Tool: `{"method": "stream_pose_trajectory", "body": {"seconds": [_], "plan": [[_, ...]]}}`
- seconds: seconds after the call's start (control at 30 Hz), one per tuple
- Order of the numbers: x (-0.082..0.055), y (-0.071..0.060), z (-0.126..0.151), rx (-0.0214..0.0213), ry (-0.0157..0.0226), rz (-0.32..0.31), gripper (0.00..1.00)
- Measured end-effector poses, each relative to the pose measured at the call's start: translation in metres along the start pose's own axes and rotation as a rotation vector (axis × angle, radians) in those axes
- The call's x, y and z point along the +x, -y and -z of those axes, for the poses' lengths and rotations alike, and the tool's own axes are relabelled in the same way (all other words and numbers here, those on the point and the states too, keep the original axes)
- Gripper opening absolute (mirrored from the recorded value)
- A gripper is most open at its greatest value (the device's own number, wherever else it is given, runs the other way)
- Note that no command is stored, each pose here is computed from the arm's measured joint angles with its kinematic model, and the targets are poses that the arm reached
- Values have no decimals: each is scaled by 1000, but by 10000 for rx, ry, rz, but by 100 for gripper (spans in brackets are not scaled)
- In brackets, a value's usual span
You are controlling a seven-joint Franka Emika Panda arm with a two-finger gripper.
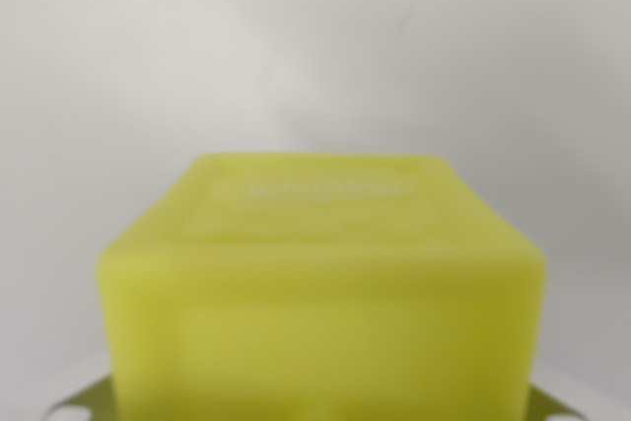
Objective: Pick yellow cube
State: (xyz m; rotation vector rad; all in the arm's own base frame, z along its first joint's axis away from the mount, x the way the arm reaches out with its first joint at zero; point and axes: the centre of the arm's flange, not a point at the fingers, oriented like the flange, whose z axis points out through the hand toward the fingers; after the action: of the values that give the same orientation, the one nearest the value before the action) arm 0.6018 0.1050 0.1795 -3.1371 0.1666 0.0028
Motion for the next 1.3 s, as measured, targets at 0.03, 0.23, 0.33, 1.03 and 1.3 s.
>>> {"method": "stream_pose_trajectory", "body": {"seconds": [0.03,0.23,0.33,1.03,1.3], "plan": [[0,0,3,1,-3,1,0],[0,0,18,3,-5,-1,0],[0,0,25,1,0,0,0],[0,0,78,0,6,0,0],[0,0,98,1,6,-1,0]]}}
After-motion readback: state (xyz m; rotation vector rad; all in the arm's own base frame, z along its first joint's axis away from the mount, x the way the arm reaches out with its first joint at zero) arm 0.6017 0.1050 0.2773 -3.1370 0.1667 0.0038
